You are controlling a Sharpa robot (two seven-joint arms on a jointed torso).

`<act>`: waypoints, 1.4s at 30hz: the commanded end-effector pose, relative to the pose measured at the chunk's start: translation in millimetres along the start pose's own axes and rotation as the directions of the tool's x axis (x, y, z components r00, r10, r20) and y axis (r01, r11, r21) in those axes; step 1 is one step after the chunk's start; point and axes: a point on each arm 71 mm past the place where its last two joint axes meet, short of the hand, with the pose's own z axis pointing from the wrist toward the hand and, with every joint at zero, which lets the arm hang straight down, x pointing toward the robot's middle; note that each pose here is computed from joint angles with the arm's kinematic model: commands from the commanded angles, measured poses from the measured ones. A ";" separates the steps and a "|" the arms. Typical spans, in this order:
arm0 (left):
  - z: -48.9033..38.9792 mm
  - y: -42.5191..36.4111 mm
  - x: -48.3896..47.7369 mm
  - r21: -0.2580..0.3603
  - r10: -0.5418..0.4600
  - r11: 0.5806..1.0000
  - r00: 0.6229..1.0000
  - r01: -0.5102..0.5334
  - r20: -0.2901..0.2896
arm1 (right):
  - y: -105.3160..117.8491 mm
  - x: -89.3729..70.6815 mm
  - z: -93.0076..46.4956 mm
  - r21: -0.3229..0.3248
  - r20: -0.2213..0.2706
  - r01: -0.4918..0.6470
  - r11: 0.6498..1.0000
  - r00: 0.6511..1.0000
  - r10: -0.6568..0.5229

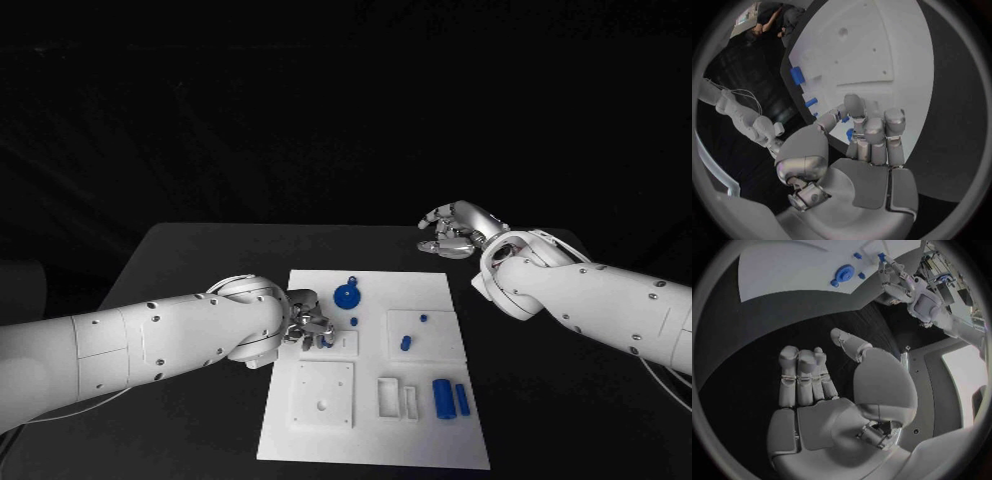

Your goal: Assemble the parts on the task board

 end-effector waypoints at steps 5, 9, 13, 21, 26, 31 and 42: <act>2.1 -1.9 0.7 0.014 0.005 1.000 0.999 -0.005 0.040 | 1.4 0.5 -0.2 -0.009 -0.007 -0.002 1.000 1.000 0.002; 2.1 -3.1 0.8 0.020 0.004 1.000 0.999 -0.005 0.047 | 1.2 0.4 -0.1 -0.008 -0.006 -0.002 1.000 1.000 0.002; 2.3 -3.6 0.2 0.023 0.006 1.000 0.998 -0.007 0.057 | 1.4 0.6 -0.1 -0.008 -0.008 -0.002 1.000 1.000 0.002; 1.8 -4.9 -0.4 0.035 -0.004 0.999 0.997 0.001 0.079 | 1.0 0.6 -0.1 -0.006 -0.009 -0.002 1.000 1.000 0.002; 1.7 -4.6 0.1 0.034 -0.003 0.999 0.997 0.000 0.076 | 0.6 0.7 -0.1 -0.004 -0.012 -0.001 1.000 1.000 0.001; 1.9 -4.2 0.7 0.033 -0.002 0.999 0.997 -0.001 0.072 | 0.4 0.8 0.0 -0.003 -0.013 -0.001 1.000 1.000 0.001; 3.9 -3.0 5.7 0.029 0.013 0.999 0.998 -0.014 0.062 | 0.5 1.3 0.0 -0.001 -0.017 -0.001 1.000 1.000 0.001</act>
